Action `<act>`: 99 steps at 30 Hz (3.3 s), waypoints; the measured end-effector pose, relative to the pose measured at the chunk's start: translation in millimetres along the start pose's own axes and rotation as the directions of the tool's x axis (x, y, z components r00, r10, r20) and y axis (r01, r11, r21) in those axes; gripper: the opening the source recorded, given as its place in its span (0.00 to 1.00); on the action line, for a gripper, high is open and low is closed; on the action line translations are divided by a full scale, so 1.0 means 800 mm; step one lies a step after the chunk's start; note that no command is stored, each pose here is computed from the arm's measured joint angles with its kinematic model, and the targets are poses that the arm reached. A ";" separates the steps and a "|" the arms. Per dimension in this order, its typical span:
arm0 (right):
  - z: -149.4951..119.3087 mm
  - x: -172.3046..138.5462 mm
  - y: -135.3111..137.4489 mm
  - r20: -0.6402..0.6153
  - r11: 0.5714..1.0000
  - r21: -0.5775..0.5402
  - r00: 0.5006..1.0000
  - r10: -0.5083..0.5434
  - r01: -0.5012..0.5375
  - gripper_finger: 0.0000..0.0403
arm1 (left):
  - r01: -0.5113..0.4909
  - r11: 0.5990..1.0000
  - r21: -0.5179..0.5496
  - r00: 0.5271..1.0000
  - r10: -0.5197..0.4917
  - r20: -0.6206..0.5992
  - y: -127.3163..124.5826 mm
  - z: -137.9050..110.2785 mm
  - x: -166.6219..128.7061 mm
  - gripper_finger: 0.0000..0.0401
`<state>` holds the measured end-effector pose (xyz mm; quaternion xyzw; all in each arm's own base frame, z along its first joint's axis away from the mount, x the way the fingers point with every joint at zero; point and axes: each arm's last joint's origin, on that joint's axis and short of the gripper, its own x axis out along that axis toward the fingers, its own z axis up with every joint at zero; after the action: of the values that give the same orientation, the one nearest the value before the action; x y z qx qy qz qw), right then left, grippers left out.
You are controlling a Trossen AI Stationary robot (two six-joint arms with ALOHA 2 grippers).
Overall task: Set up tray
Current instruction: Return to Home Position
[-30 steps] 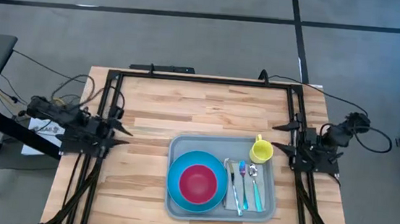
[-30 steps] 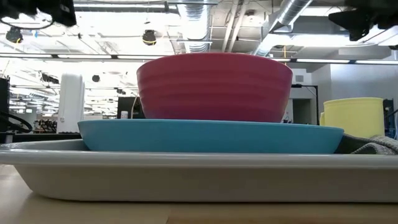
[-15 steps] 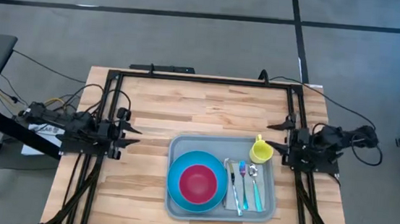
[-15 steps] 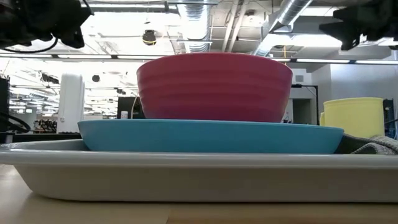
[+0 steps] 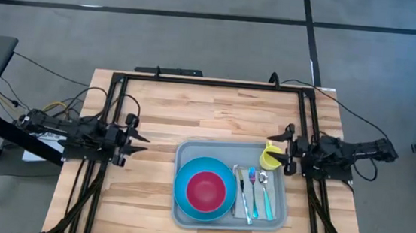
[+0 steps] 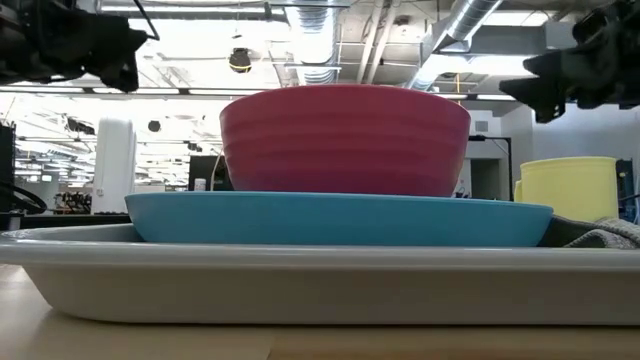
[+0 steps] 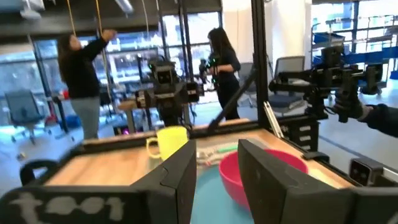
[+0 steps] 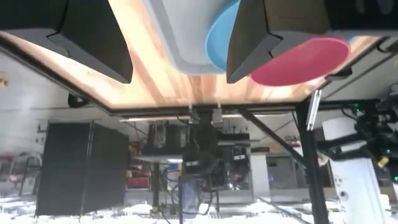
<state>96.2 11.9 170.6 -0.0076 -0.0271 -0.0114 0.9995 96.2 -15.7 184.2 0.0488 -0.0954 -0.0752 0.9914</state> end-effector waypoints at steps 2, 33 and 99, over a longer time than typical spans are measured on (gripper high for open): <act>-0.001 0.001 0.000 -0.009 1.000 0.016 1.000 0.008 -0.008 0.63 | 0.004 1.000 -0.021 1.000 -0.005 -0.027 0.000 -0.003 0.000 0.27; -0.005 0.003 0.001 -0.043 0.983 0.184 0.999 0.023 -0.015 0.63 | -0.015 0.989 -0.145 0.985 -0.010 -0.175 -0.002 -0.022 -0.002 0.27; -0.005 0.003 0.001 -0.044 0.983 0.183 0.999 0.023 -0.014 0.63 | -0.018 0.987 -0.157 0.984 -0.010 -0.176 -0.002 -0.022 -0.002 0.27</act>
<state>98.7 12.9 166.6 0.0841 -0.0050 0.0002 0.9964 98.1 -15.7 166.3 -0.0237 -0.0012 -0.0757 0.9968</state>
